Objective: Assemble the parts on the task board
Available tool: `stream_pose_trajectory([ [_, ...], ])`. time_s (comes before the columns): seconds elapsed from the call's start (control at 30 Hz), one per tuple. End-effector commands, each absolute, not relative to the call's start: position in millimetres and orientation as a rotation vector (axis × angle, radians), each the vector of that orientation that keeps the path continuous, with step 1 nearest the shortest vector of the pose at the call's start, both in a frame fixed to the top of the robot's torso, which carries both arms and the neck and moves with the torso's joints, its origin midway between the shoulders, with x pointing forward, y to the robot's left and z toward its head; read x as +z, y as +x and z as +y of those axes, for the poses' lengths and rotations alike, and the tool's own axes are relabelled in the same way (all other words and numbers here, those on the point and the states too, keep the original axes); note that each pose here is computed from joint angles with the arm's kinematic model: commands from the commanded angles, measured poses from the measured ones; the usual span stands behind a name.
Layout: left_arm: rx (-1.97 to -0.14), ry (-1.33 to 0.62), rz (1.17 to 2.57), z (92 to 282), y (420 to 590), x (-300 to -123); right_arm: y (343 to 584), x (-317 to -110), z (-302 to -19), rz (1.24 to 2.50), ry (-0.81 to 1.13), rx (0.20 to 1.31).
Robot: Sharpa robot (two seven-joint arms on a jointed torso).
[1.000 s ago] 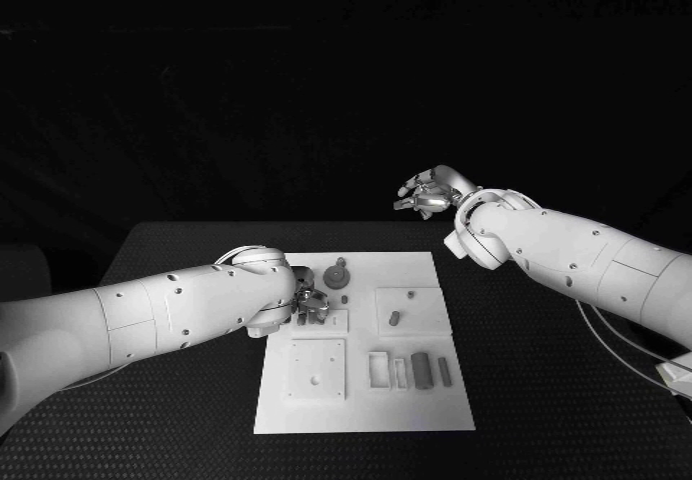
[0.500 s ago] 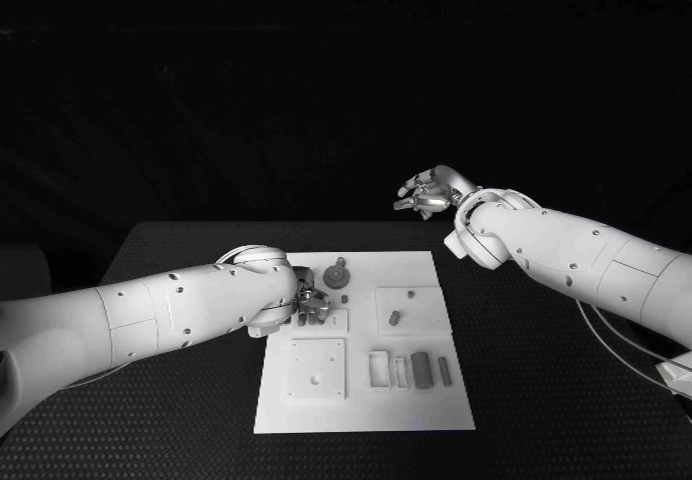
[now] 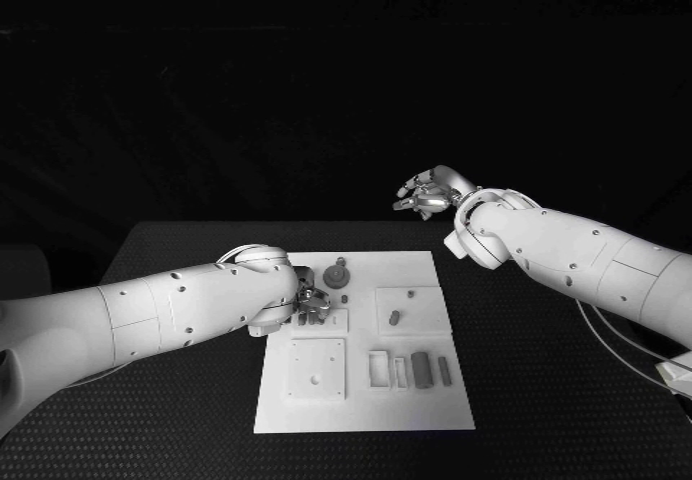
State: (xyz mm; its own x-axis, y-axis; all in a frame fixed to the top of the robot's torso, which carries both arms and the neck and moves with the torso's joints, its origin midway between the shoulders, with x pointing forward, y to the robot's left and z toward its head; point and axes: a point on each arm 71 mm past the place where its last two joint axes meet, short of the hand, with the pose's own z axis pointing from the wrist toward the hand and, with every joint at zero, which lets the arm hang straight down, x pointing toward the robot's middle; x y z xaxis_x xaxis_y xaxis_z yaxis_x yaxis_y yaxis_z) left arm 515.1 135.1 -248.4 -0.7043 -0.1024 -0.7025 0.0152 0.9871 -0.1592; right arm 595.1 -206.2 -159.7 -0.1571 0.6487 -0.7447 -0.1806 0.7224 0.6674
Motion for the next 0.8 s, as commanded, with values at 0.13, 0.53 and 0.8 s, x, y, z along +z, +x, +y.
stream_pose_trajectory([
  [0.13, -0.200, -0.023, 2.370, 129.7, 512.2, -252.8, 594.8, -160.2, -204.9, 1.583, 0.378, 0.762],
  [0.53, -0.187, 0.018, 2.403, 123.4, 512.2, -254.2, 594.8, -160.6, -204.3, 1.588, 0.375, 0.762],
  [0.8, -0.184, 0.039, 2.405, 120.8, 512.2, -254.2, 594.7, -160.7, -204.7, 1.590, 0.375, 0.761],
])
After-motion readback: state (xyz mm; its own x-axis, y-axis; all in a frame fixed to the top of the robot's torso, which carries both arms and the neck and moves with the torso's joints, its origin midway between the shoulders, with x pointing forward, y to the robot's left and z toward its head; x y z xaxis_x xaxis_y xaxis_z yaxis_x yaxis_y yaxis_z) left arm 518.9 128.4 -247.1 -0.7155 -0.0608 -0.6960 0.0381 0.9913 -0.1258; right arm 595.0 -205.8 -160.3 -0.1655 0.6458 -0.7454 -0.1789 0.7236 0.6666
